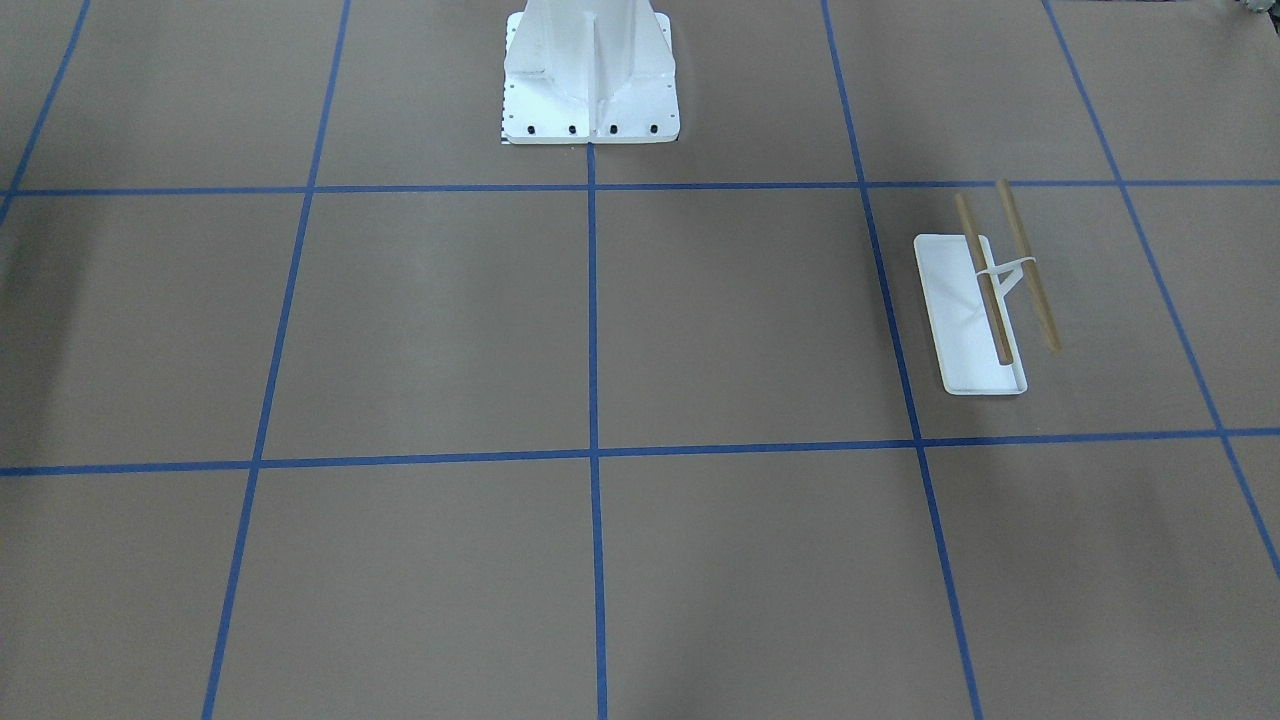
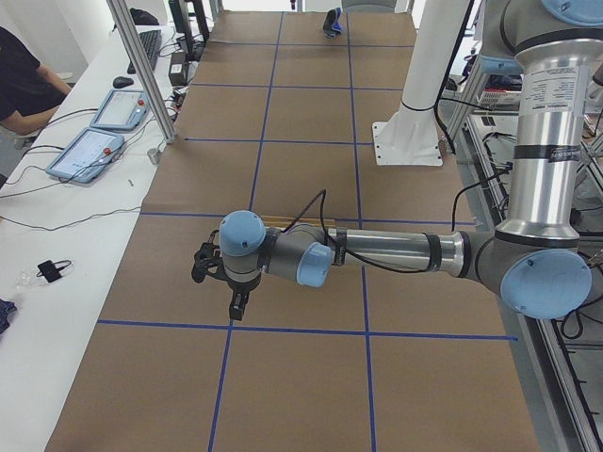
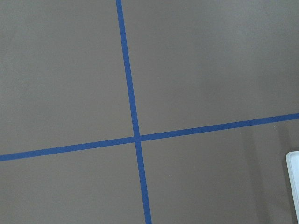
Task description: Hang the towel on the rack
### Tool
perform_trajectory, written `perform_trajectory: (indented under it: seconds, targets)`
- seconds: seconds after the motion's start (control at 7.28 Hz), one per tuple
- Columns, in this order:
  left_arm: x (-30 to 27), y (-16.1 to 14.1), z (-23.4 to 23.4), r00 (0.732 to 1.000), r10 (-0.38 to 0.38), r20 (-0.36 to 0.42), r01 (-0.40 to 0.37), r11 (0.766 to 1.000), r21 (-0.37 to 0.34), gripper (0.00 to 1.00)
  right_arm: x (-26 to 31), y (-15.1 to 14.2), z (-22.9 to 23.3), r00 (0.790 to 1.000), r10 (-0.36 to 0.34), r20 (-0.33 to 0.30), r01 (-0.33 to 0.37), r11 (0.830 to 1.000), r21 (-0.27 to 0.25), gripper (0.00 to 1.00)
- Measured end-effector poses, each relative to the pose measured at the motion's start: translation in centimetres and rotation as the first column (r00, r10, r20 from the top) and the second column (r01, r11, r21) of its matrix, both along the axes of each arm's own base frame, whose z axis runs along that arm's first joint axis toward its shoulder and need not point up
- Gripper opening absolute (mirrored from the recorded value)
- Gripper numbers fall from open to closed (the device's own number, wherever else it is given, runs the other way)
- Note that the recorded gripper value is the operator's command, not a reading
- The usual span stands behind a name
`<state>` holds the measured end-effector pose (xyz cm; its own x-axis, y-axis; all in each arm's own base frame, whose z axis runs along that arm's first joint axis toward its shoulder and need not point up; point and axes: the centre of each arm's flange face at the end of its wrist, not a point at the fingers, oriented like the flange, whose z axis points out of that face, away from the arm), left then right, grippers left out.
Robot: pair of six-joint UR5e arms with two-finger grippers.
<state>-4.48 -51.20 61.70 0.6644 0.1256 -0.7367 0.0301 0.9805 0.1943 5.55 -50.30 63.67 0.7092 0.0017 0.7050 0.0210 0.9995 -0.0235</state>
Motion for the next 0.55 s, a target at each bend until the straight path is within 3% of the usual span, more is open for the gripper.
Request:
perform_trajectory:
  seconds: [0.55]
  targets:
    - [-0.1, -0.4, 0.6, 0.996, -0.021, 0.086, 0.021, 1.0, -0.001, 0.99, 0.4, 1.6, 2.3, 0.999, -0.001, -0.049, -0.001, 0.999, -0.038, 1.0]
